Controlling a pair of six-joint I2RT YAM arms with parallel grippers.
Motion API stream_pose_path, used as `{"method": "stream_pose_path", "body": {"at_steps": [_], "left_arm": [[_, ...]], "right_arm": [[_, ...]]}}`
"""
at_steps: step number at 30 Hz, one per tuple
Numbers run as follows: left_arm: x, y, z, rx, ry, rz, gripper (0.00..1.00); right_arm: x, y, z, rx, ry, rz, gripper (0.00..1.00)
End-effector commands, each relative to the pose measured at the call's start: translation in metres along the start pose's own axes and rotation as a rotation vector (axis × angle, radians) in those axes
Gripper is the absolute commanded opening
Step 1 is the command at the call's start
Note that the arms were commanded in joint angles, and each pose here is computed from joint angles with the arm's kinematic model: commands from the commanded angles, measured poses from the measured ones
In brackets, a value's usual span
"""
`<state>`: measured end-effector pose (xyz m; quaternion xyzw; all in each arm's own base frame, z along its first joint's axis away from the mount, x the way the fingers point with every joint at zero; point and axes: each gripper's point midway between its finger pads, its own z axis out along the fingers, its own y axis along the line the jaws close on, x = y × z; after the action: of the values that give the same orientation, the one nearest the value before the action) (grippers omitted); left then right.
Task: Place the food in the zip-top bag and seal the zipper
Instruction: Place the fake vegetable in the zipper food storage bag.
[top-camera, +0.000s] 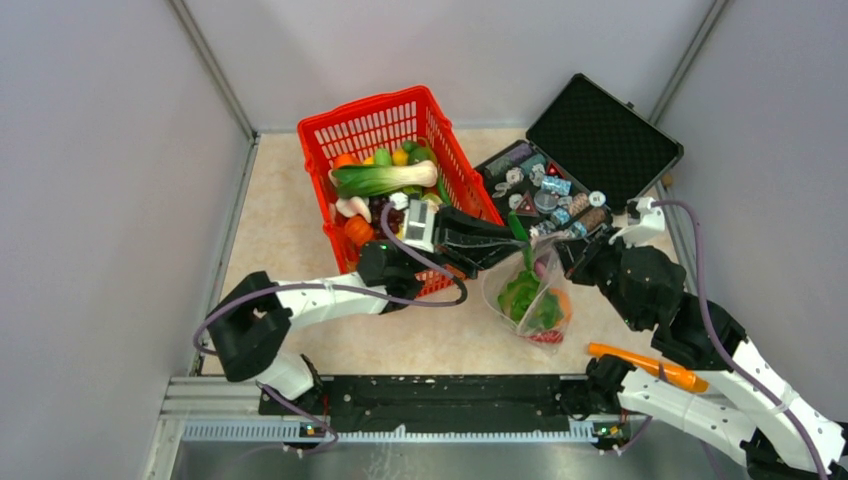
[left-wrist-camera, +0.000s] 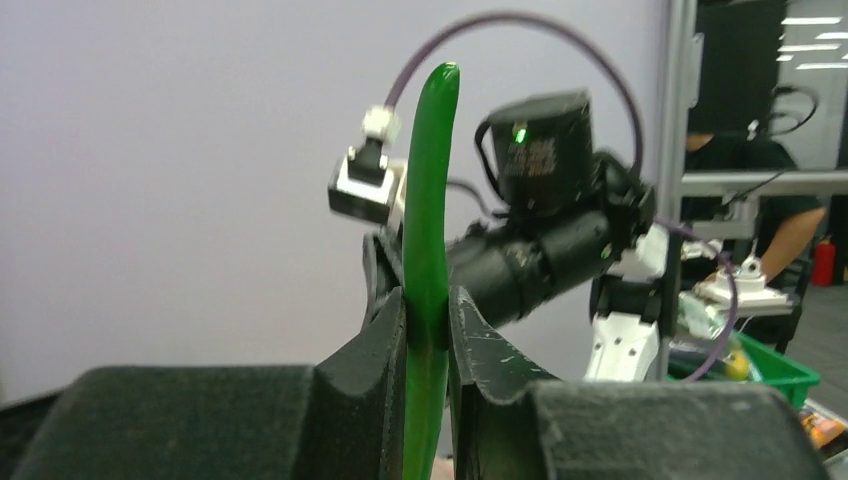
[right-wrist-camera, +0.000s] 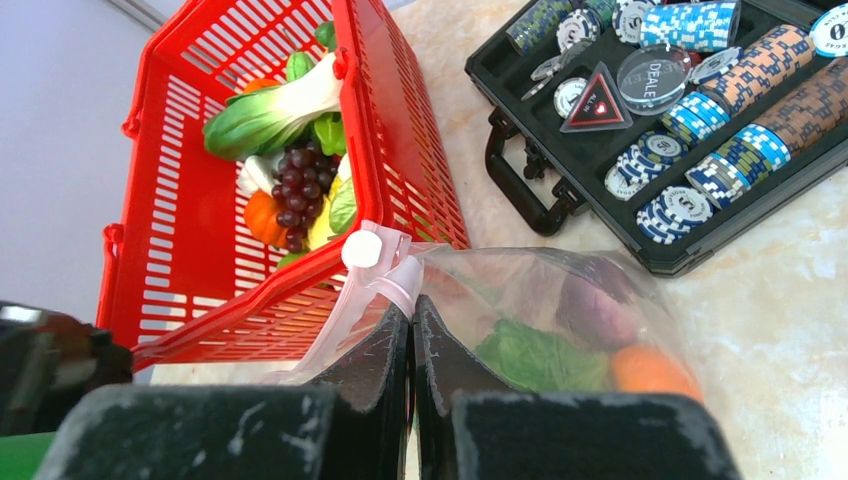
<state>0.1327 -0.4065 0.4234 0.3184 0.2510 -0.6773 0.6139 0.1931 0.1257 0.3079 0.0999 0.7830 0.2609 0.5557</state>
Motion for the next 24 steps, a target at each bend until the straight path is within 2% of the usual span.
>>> {"method": "stream_pose_path", "body": {"at_steps": [1, 4, 10, 12, 17, 18, 19, 20, 21, 23, 24], "left_arm": [[0.015, -0.002, 0.001, 0.029, -0.030, 0.168, 0.00], [0.031, 0.003, -0.001, 0.022, -0.005, 0.246, 0.00], [0.047, 0.014, -0.007, -0.006, 0.025, 0.303, 0.00], [0.056, 0.010, -0.007, 0.042, 0.044, 0.321, 0.00], [0.068, 0.003, -0.003, 0.094, 0.060, 0.240, 0.00], [0.069, 0.001, -0.003, 0.101, 0.062, 0.236, 0.03], [0.071, 0.001, -0.004, 0.100, 0.067, 0.232, 0.10], [0.073, 0.002, -0.006, 0.090, 0.071, 0.228, 0.31], [0.074, 0.003, -0.009, 0.080, 0.075, 0.230, 0.40], [0.072, 0.003, -0.012, 0.064, 0.076, 0.241, 0.42], [0.069, 0.003, -0.013, 0.057, 0.073, 0.244, 0.47]], "right_arm": [[-0.021, 0.016, -0.004, -0.060, -0.055, 0.049, 0.00], [-0.021, 0.017, -0.005, -0.064, -0.055, 0.051, 0.00], [-0.024, 0.016, -0.008, -0.066, -0.065, 0.059, 0.00], [-0.024, 0.016, -0.009, -0.068, -0.064, 0.059, 0.00], [-0.024, 0.017, -0.010, -0.071, -0.063, 0.060, 0.00], [-0.024, 0.016, -0.010, -0.070, -0.063, 0.059, 0.00], [-0.025, 0.016, -0.010, -0.072, -0.064, 0.061, 0.00], [-0.025, 0.016, -0.010, -0.072, -0.064, 0.062, 0.00], [-0.025, 0.016, -0.010, -0.073, -0.065, 0.063, 0.00], [-0.025, 0.016, -0.010, -0.072, -0.065, 0.062, 0.00], [-0.025, 0.016, -0.010, -0.072, -0.066, 0.064, 0.00]]}}
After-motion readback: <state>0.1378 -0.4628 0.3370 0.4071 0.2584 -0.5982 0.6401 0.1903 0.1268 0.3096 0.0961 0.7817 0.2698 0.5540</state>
